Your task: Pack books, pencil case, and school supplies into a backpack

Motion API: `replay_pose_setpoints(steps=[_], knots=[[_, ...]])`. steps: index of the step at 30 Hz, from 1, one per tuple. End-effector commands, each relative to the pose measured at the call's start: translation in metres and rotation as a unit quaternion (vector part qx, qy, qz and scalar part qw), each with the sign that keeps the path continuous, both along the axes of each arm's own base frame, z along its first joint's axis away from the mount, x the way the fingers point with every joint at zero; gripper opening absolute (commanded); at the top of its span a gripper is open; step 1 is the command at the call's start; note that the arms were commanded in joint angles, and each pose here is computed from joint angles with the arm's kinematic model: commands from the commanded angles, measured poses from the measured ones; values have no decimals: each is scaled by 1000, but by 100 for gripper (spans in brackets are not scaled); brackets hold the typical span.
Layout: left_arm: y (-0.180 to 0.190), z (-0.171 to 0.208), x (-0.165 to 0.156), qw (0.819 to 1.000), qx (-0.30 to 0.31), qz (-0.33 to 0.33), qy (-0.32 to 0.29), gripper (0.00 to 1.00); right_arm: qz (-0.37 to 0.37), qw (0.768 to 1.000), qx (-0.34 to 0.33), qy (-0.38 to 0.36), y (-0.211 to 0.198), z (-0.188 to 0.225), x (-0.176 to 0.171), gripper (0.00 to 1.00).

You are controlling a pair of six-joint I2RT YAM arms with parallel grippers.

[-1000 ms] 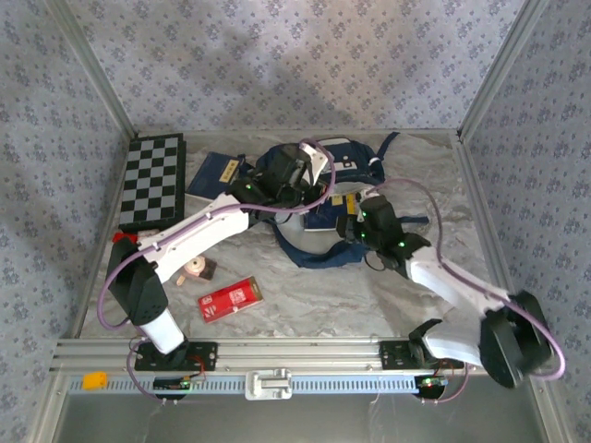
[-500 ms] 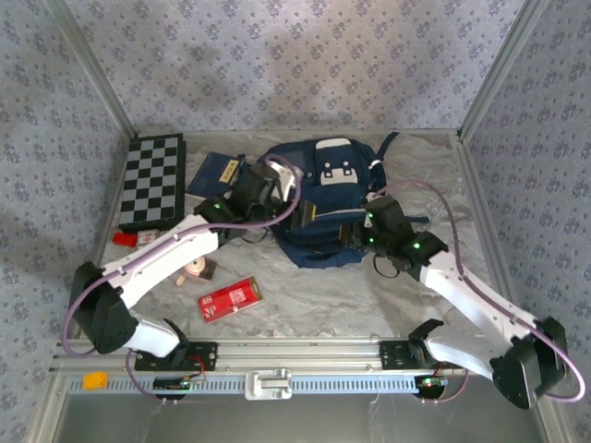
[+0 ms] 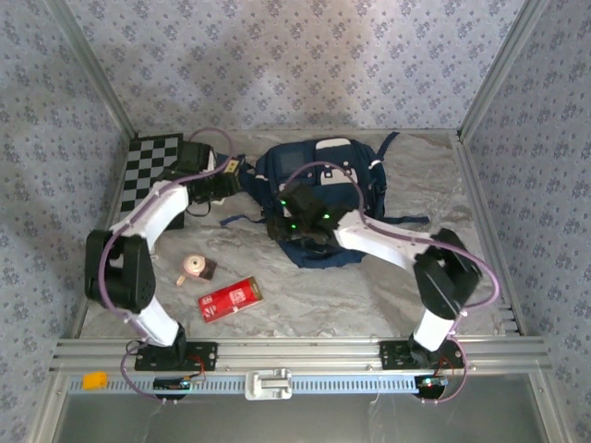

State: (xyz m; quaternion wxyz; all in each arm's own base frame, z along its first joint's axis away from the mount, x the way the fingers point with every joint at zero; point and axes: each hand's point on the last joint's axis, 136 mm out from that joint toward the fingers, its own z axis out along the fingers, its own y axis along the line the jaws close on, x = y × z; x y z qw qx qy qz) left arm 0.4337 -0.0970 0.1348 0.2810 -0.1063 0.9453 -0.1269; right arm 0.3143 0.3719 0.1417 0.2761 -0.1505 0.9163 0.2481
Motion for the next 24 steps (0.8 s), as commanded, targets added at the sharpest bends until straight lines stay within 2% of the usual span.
replay_pose_setpoints(steps=[1, 6, 10, 16, 24], knots=[[24, 1, 31, 999, -10, 39, -2, 69, 14, 1000, 1, -16, 29, -4, 20, 45], [56, -24, 70, 996, -36, 84, 5, 73, 15, 1000, -3, -21, 62, -23, 48, 46], [73, -42, 90, 995, -4, 101, 20, 77, 14, 1000, -15, -16, 77, -43, 66, 46], [79, -65, 116, 994, 17, 103, 35, 82, 0, 1000, -25, 1, 78, -71, 89, 46], [80, -95, 114, 989, 31, 117, 83, 83, -26, 998, -49, 18, 59, -95, 100, 46]])
